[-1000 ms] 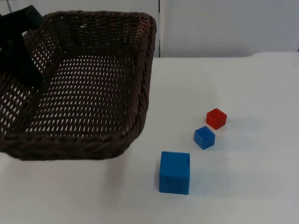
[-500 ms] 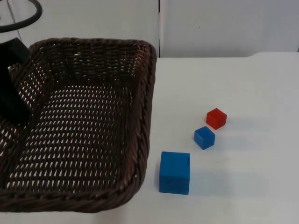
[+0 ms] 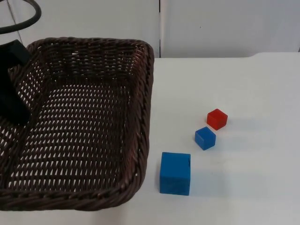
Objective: Pick up the basket with the left hand and place the largest block into the basket with the right hand.
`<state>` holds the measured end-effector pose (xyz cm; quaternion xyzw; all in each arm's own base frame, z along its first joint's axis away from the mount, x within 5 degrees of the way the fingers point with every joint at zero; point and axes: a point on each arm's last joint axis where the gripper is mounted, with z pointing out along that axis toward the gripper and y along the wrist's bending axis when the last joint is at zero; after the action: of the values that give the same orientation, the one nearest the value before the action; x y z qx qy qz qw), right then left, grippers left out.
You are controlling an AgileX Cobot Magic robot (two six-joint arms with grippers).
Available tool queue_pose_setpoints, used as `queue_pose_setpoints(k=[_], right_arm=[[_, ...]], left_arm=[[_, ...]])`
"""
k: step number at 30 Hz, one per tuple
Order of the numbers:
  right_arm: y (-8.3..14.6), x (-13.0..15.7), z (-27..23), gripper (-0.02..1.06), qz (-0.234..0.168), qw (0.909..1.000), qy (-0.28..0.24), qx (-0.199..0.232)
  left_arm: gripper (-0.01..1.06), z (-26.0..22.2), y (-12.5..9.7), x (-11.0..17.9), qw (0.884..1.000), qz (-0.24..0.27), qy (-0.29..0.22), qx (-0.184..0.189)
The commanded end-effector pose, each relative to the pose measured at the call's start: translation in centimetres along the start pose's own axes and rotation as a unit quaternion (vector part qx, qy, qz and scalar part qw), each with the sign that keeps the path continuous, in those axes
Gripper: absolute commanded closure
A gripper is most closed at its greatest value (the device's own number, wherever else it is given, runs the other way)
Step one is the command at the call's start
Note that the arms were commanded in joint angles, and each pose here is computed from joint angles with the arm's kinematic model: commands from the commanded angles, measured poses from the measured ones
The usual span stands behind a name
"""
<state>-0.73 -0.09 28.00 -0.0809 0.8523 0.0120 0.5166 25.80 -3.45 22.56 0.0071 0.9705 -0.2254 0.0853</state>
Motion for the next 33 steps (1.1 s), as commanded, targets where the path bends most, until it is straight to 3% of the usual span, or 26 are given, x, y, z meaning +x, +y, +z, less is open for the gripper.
queue_pose_setpoints(k=[1, 5, 12, 15, 20, 33], right_arm=[[0.0, -0.1, 0.0, 0.0, -0.004, 1.0, -0.006, 0.003], [0.1, -0.1, 0.0, 0.0, -0.009, 1.0, -0.003, -0.001], [0.0, -1.4, 2.2, 0.0, -0.011, 0.9975, 0.069, -0.009], [-0.1, -2.4, 2.8, 0.0, -0.011, 0.997, 0.077, -0.009], [-0.3, -5.4, 4.5, 0.0, -0.01, 0.9972, 0.073, -0.009], [-0.7, -11.3, 10.8, 0.0, -0.028, 0.9893, 0.141, -0.024]], left_arm=[[1.05, -0.4, -0.3, 0.0, 1.0, -0.005, -0.01, 0.01], [1.05, -0.4, -0.3, 0.1, 1.0, -0.005, -0.008, 0.011], [1.05, -0.4, -0.4, 0.0, 1.0, -0.007, -0.009, 0.013], [1.05, -0.4, -0.4, 0.0, 1.0, -0.007, -0.009, 0.013], [1.05, -0.4, -0.4, 0.0, 1.0, -0.008, -0.009, 0.015], [1.05, -0.4, -0.4, 0.0, 1.0, -0.008, -0.008, 0.015]])
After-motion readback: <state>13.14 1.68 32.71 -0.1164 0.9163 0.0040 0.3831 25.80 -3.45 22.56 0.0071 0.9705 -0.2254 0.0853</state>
